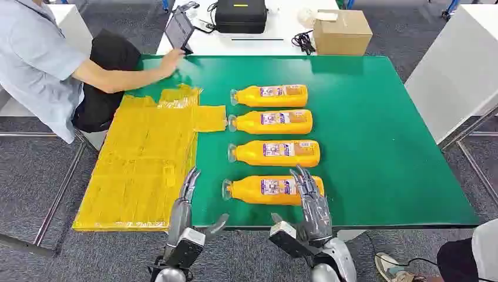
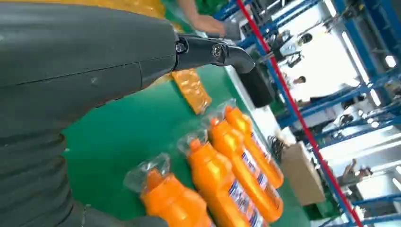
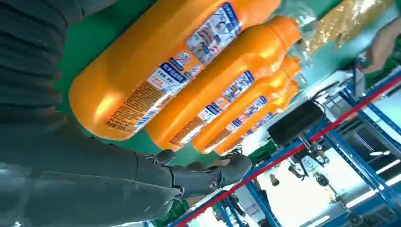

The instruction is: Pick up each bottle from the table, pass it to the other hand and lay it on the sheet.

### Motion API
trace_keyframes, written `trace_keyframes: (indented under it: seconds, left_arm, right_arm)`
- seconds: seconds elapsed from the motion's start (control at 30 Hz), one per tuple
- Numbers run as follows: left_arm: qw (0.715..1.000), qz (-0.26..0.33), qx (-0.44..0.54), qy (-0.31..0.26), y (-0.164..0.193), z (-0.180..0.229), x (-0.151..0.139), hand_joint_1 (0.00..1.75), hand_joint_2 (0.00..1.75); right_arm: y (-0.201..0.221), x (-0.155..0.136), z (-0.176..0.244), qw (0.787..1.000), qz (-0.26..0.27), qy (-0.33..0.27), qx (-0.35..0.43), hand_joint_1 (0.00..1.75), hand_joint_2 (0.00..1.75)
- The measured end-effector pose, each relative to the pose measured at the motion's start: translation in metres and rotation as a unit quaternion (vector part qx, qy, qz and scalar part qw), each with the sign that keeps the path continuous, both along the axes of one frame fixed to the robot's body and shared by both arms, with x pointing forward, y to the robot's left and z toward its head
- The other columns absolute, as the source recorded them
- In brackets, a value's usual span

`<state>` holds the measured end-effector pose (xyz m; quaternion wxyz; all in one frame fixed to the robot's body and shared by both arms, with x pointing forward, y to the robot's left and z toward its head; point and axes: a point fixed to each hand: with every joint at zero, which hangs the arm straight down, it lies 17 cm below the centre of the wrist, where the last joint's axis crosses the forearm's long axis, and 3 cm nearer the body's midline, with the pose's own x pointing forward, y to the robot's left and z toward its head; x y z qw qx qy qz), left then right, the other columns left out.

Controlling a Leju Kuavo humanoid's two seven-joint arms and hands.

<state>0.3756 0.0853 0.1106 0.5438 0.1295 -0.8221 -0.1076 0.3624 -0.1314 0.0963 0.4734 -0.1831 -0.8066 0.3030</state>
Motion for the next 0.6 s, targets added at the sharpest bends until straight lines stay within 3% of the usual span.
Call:
trace_keyframes:
  seconds: [0.6]
  left_arm:
    - [1.0, 0.0, 0.027, 0.013, 0.0, -0.024, -0.004, 0.0, 1.75]
  right_arm:
    - [-0.002, -0.012, 0.014, 0.999, -0.014, -0.013, 0.045, 0.0, 1.75]
